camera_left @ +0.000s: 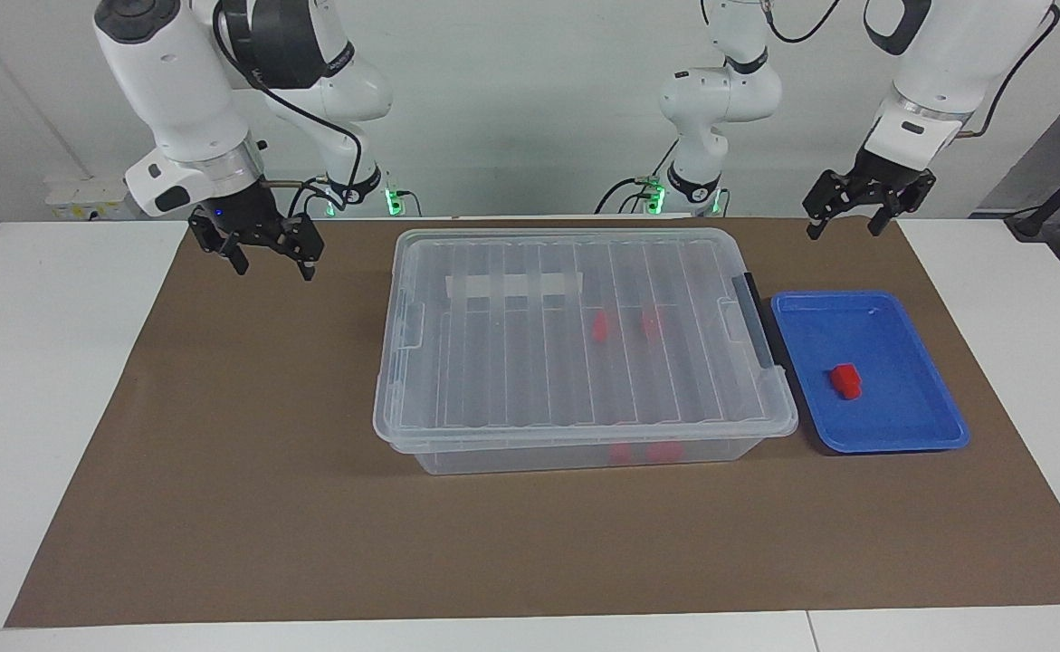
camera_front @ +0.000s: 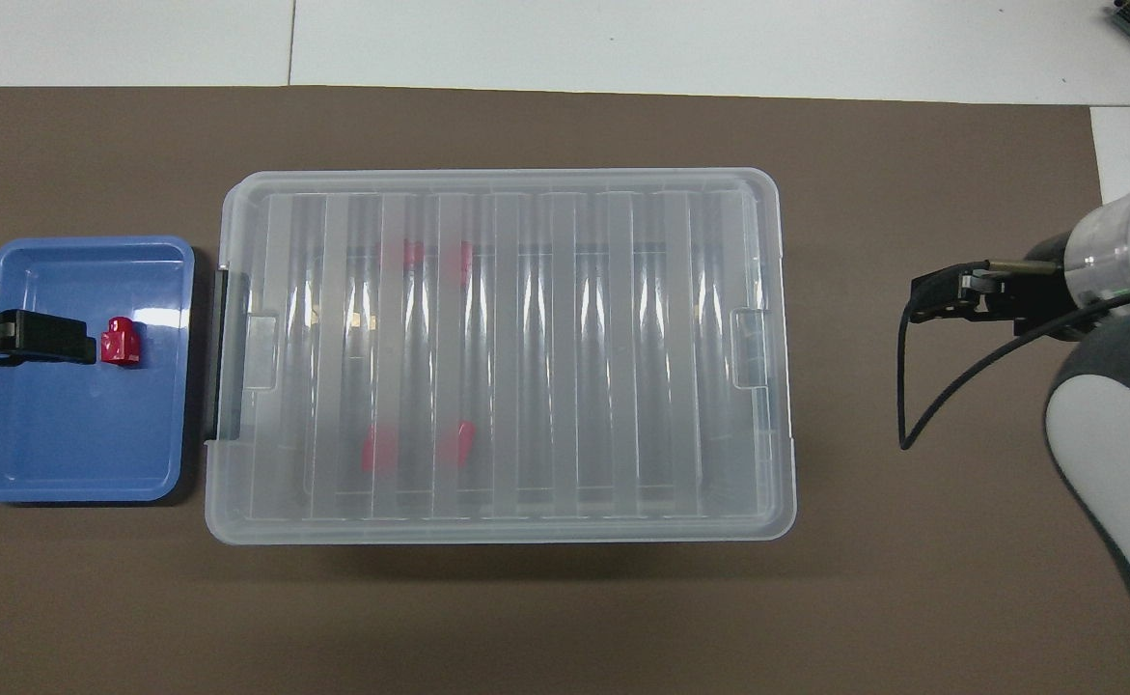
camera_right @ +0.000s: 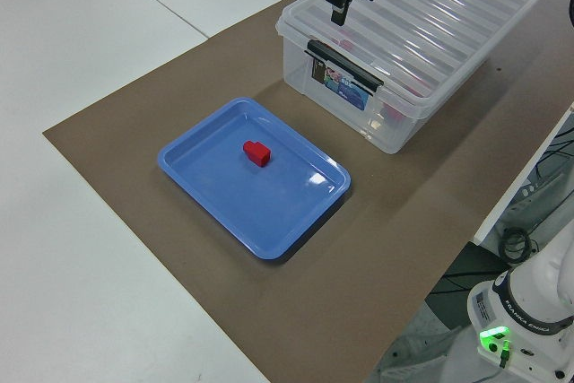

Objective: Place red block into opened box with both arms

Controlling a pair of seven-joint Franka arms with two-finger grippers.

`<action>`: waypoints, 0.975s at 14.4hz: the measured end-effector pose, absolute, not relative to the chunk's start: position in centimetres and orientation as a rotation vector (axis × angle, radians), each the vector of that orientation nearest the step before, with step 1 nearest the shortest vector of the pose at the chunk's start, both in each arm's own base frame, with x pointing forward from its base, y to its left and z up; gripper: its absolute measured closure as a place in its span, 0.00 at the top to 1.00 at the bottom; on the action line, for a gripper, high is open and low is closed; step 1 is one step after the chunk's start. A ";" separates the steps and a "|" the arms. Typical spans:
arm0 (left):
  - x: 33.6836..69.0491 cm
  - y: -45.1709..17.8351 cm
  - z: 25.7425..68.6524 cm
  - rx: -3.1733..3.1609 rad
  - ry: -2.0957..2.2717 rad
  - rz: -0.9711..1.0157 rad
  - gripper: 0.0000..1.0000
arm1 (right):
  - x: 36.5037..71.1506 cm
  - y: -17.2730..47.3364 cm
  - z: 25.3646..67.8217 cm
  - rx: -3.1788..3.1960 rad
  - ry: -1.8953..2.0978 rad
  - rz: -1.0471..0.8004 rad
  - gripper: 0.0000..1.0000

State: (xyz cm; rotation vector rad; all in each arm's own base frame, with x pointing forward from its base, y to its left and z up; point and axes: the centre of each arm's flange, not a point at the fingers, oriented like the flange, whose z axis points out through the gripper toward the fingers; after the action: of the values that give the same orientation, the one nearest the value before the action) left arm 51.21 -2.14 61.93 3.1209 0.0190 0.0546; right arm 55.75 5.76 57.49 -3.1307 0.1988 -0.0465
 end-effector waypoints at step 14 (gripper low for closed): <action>51.2 -2.1 61.9 3.121 0.019 0.053 1.00 | 57.8 16.1 47.6 -3.112 0.063 -0.092 0.99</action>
State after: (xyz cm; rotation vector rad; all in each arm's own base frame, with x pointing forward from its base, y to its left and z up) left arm 51.20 -2.14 61.92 3.1209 0.0190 0.0532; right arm 57.81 16.14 47.65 -3.1117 0.0626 -0.0917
